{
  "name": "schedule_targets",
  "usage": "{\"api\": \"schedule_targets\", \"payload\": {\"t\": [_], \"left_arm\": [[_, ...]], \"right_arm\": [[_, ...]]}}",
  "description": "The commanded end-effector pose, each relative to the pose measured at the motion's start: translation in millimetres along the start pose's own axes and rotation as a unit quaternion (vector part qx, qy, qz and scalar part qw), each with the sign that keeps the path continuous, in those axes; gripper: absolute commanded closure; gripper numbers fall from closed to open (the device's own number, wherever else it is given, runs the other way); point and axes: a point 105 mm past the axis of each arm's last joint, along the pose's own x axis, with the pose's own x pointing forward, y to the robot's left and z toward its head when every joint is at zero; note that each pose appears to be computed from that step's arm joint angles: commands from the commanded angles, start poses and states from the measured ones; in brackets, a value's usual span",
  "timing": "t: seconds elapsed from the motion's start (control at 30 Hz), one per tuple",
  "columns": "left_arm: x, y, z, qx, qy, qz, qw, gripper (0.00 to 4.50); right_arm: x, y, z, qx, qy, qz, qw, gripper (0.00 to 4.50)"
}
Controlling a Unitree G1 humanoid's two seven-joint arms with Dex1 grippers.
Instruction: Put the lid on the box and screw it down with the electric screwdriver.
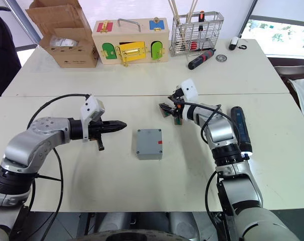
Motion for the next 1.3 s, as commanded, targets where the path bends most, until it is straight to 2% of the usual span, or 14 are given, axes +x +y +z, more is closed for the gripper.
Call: {"api": "schedule_targets", "payload": {"t": [0.03,0.37,0.57,0.9,1.0,1.07,1.1,1.3], "left_arm": [[-2.6,0.8,12.2,0.024,-0.015,0.001,1.000,4.50],[-3.5,-0.4,11.2,0.023,-0.016,0.002,1.000,4.50],[-4.0,-0.6,9.4,0.021,-0.014,0.004,1.000,4.50],[-3.1,-1.7,9.0,0.021,-0.013,0.002,1.000,4.50],[-2.9,-2.1,8.4,0.021,-0.011,0.001,1.000,4.50],[-2.9,-2.5,8.2,0.021,-0.011,0.000,1.000,4.50],[-3.0,-2.6,8.2,0.021,-0.010,0.000,1.000,4.50],[-2.9,-2.6,8.1,0.021,-0.009,-0.001,1.000,4.50]], "right_arm": [[2.6,0.3,7.6,-0.001,-0.012,-0.001,1.000,0.66],[8.8,-3.5,3.3,0.020,-0.012,-0.007,1.000,0.66],[12.4,-2.7,7.7,0.027,-0.022,-0.006,0.999,2.25],[13.2,-2.9,7.9,0.029,-0.026,-0.008,0.999,2.25],[14.0,-2.1,7.5,0.032,-0.027,-0.009,0.999,3.23],[14.7,-1.3,7.3,0.031,-0.027,-0.008,0.999,4.19],[15.0,-0.9,7.0,0.031,-0.027,-0.008,0.999,4.44],[14.7,-1.3,7.5,0.028,-0.026,-0.010,0.999,4.44]]}}
